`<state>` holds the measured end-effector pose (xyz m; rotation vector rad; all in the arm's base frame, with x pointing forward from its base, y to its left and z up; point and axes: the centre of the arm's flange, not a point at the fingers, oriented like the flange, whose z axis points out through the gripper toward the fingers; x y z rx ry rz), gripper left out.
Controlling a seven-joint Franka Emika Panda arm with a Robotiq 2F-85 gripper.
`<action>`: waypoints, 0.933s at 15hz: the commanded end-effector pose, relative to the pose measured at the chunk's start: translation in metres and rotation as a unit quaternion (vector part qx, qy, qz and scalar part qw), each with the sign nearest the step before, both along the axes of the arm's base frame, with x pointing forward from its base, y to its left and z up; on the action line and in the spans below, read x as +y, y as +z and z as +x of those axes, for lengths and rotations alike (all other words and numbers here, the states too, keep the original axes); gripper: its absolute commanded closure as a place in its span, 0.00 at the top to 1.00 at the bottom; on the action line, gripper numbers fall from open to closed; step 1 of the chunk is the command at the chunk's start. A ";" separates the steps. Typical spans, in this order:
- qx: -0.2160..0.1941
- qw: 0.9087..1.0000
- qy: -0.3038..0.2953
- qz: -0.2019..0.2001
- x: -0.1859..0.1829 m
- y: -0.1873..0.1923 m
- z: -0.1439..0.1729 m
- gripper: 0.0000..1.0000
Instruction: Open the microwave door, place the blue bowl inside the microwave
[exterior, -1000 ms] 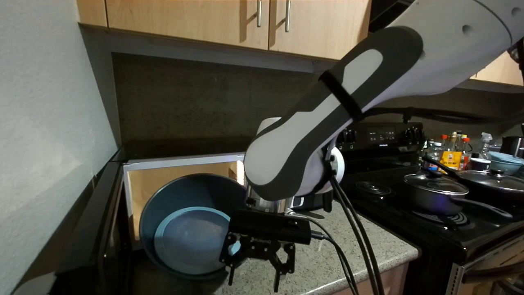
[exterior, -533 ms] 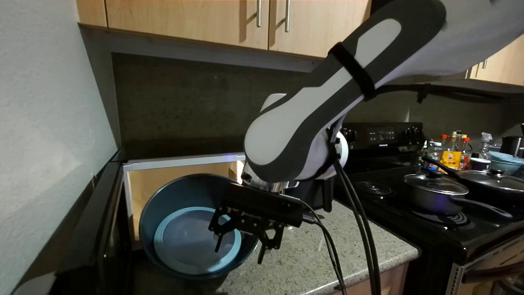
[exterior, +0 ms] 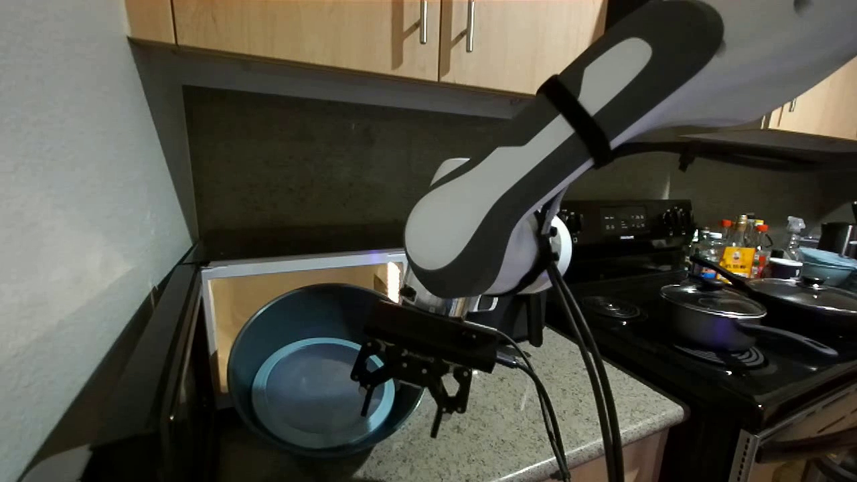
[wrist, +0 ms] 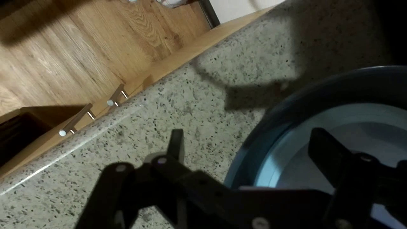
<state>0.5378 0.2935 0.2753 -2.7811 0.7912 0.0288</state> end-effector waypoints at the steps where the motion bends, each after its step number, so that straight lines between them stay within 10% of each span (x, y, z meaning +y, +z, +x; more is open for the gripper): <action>1: 0.033 0.999 -0.027 0.005 -0.006 -0.011 0.006 1.00; 9: 0.033 0.998 -0.047 0.010 -0.016 -0.041 0.043 1.00; 10: 0.033 0.998 -0.047 0.013 -0.015 -0.044 0.047 0.75; 14: 0.027 0.998 -0.055 0.018 -0.012 -0.048 0.060 0.53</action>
